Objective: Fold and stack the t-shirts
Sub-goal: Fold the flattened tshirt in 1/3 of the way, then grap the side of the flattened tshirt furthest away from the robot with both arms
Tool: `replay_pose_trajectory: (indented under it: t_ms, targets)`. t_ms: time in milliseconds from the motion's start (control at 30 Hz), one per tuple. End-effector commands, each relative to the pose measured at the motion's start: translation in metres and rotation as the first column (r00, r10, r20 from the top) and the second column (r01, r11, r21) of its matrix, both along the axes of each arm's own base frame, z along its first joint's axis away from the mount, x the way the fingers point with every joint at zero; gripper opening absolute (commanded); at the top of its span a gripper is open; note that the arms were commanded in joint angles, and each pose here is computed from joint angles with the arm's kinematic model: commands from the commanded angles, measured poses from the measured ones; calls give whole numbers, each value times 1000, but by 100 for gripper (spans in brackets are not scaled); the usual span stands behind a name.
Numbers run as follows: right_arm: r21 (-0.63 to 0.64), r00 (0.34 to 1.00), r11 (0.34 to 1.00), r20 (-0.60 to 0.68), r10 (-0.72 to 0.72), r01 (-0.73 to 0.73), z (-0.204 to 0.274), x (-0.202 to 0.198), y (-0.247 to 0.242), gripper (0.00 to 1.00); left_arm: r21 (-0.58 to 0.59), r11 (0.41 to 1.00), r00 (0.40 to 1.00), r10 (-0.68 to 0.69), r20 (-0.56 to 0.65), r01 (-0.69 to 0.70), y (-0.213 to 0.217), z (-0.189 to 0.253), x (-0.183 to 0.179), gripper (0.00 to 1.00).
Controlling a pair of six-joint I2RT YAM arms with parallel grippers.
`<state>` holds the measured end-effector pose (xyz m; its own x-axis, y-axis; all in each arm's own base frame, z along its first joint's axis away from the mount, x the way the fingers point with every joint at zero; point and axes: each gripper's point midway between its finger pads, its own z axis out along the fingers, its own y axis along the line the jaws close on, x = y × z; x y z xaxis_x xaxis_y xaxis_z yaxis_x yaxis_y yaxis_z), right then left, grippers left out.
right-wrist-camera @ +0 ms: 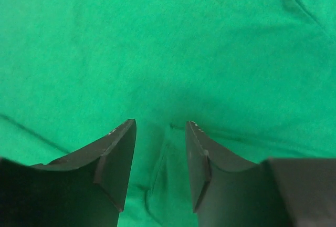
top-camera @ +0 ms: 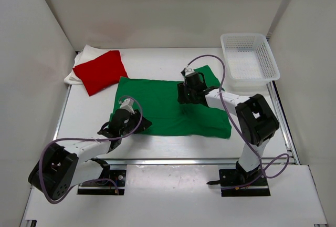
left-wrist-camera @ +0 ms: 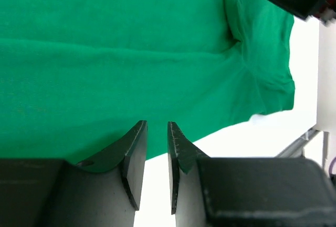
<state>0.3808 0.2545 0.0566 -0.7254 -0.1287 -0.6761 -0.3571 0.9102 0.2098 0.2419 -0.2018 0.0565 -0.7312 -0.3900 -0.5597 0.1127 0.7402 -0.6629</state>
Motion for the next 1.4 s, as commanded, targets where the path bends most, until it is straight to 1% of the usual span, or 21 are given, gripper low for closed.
replay_pose_trajectory:
  t_ms: [0,33,67,100,167,200,267,367,467,567,700,767,833,900,967,1067,1133,1200,1233,1300,1367]
  targets:
    - [48,996,999,90,-11,7,40,-8,-3,41,16,1000,999,4,45,-4,-1,14,9,34]
    - [74,994,997,107,-31,23,45,-17,-12,37,28,999,999,-18,31,18,-6,9,5,34]
    - [115,989,993,143,-47,31,60,-20,-15,27,35,999,999,-35,22,35,-11,8,5,34]
    - [110,992,992,101,-69,58,44,-35,-28,17,43,998,999,-44,9,43,-12,4,3,35]
    - [152,986,984,125,-108,89,50,-50,-41,5,59,995,997,-80,-6,80,-22,-1,2,34]
    - [134,990,985,80,-117,105,30,-65,-52,1,68,994,997,-81,-6,81,-24,-2,3,33]
    - [122,990,983,30,-140,135,12,-86,-69,0,101,991,996,-86,-30,89,-25,-12,2,33]
    - [109,975,969,-33,-219,222,-15,-114,-99,0,135,989,997,-54,-57,62,-8,-24,2,33]
    - [80,944,945,-117,-308,318,-46,-146,-131,0,187,982,996,-24,-84,40,14,-38,-7,34]
    - [67,921,928,-168,-351,366,-61,-169,-148,0,210,976,992,-30,-123,56,23,-51,-23,35]
    - [75,903,917,-218,-369,393,-69,-195,-153,0,218,971,979,-60,-195,103,32,-68,-56,34]
    - [125,905,911,-228,-358,392,-64,-199,-147,0,230,969,974,-39,-223,91,41,-75,-69,34]
    - [164,908,906,-231,-349,390,-58,-200,-143,0,201,976,974,-38,-222,84,43,-73,-78,34]
    - [175,916,909,-216,-338,377,-46,-193,-143,3,175,982,979,-38,-202,74,39,-62,-77,34]
    - [218,930,908,-174,-324,358,-26,-177,-141,15,162,985,989,-39,-142,62,33,-39,-65,33]
    - [260,949,912,-87,-304,316,5,-149,-133,23,154,988,1000,21,23,-24,29,25,-8,28]
    - [264,962,926,-37,-270,270,22,-133,-125,19,159,986,998,40,56,-48,31,43,19,16]
    - [258,972,938,-37,-231,233,25,-125,-113,1,146,981,989,114,95,-127,37,57,51,7]
    - [244,980,949,-44,-196,201,23,-123,-105,0,134,979,987,149,61,-156,43,53,61,5]
    - [228,987,961,-28,-156,159,19,-116,-89,0,82,959,960,263,94,-270,60,62,96,5]
    - [221,993,968,-48,-109,117,14,-115,-76,0,20,945,943,324,72,-326,72,61,118,4]
